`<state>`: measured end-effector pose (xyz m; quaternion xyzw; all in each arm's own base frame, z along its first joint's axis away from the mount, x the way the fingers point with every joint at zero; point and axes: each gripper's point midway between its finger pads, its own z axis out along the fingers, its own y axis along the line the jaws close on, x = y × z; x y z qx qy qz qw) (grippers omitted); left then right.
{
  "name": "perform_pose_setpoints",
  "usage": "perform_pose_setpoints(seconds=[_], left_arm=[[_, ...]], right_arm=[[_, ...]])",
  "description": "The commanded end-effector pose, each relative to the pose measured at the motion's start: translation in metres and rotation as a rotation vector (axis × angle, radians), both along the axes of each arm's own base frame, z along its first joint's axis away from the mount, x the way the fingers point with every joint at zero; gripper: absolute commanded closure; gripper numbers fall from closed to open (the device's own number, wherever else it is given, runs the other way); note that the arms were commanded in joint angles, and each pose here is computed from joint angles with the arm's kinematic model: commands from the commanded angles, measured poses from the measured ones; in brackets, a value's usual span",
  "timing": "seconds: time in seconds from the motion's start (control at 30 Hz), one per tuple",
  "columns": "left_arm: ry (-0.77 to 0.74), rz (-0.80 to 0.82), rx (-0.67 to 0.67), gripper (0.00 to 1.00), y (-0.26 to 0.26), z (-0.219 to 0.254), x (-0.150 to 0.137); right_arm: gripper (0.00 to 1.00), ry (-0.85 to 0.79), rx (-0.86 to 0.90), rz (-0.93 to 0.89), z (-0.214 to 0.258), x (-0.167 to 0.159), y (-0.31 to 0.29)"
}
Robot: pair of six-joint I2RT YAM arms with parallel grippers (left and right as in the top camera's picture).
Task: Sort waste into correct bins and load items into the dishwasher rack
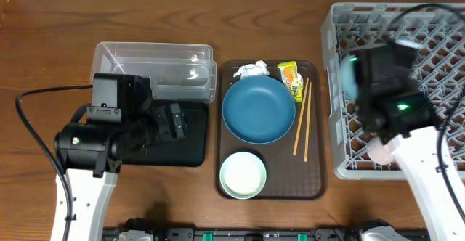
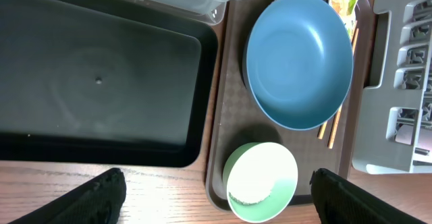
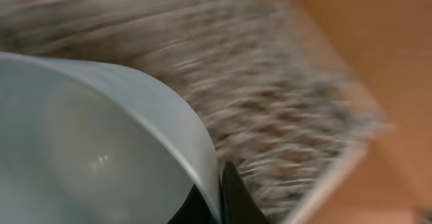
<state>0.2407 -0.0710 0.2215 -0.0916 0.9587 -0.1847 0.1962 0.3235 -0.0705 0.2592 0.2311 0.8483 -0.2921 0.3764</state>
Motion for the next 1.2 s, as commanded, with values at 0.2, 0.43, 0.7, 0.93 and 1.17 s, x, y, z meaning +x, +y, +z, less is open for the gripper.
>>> perform_pose_setpoints(seconds=[0.2,0.43,0.7,0.93,1.17], left_arm=[[-0.015,-0.004,0.01,0.1,0.001,0.004,0.001],[-0.015,-0.004,0.01,0.1,0.001,0.004,0.001],[-0.015,-0.004,0.01,0.1,0.001,0.004,0.001],[-0.015,-0.004,0.01,0.1,0.001,0.004,0.001],[-0.015,-0.004,0.01,0.09,0.001,0.004,0.001]], right_arm=[[0.99,-0.026,-0.232,-0.371,0.014,-0.003,-0.11],[0.99,0.16,-0.402,-0.359,-0.014,0.032,-0.128],[0.98,0.353,-0.528,-0.267,-0.053,0.066,-0.114],[0.98,0.495,-0.615,-0.23,-0.09,0.076,-0.097],[0.99,0.529,-0.651,-0.245,-0.095,0.075,-0.096]])
